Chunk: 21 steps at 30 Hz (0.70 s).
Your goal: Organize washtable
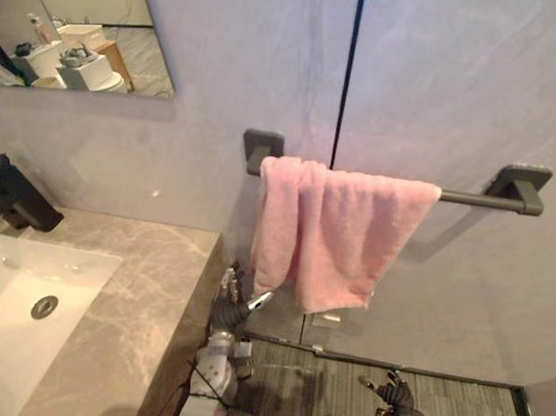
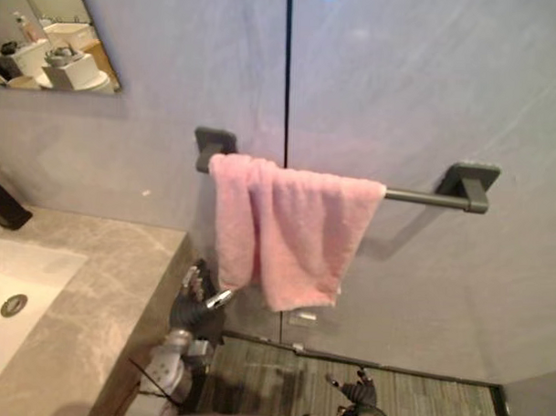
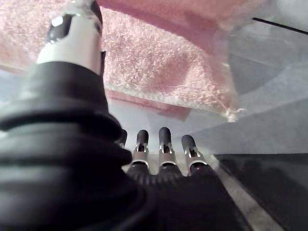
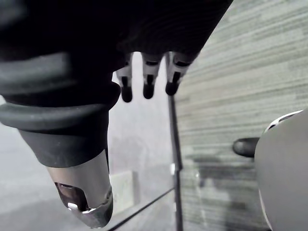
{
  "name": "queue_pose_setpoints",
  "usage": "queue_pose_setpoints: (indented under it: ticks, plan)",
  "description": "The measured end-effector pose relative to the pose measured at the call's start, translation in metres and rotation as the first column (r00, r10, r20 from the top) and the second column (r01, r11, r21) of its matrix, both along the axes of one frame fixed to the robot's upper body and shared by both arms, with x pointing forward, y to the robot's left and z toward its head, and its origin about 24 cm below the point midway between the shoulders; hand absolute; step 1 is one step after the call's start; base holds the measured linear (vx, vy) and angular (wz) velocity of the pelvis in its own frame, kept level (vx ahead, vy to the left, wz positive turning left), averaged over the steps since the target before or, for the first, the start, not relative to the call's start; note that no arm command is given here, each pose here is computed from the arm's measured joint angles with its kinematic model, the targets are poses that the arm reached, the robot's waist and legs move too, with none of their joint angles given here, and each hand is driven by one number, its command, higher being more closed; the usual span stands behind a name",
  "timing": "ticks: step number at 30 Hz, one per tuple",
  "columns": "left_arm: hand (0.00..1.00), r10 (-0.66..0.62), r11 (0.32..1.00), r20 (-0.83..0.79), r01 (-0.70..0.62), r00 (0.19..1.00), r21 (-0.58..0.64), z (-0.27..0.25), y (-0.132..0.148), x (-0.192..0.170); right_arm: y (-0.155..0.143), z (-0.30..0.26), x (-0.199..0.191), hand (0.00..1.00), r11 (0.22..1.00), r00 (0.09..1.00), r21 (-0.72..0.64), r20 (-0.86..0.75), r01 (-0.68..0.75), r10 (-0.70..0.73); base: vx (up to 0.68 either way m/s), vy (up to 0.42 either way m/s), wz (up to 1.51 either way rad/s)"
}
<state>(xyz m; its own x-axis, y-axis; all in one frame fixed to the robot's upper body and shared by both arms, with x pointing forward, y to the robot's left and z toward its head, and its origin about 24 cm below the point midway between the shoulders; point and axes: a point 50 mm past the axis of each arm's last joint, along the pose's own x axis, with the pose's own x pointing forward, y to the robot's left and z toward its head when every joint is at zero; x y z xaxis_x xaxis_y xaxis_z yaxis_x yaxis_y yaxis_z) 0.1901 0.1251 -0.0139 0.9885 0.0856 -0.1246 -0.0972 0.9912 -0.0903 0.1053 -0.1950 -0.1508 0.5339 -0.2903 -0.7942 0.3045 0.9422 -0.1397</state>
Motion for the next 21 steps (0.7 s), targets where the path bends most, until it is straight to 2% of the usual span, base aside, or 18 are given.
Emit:
queue_pose_setpoints:
  ticks: [5, 15, 21]
  plan:
    - [0.00, 0.015, 0.999, 0.075, -0.019, 0.997, 0.045, 0.015, 0.003, 0.011, 0.000, 0.000, 0.000, 0.00, 1.000, 1.000, -0.001, -0.003, -0.008, 0.008, 0.02, 0.003, -0.03]
    - [0.00, 0.016, 0.997, 0.121, -0.025, 0.993, 0.067, 0.024, 0.006, 0.021, 0.001, 0.001, 0.005, 0.00, 0.998, 0.998, -0.014, 0.001, -0.056, 0.056, -0.04, 0.000, -0.05]
    - [0.00, -0.049, 0.997, 0.117, 0.042, 0.992, 0.059, 0.023, -0.006, 0.021, -0.001, 0.001, 0.006, 0.00, 0.997, 0.998, -0.024, 0.000, -0.069, 0.069, -0.03, -0.011, -0.02]
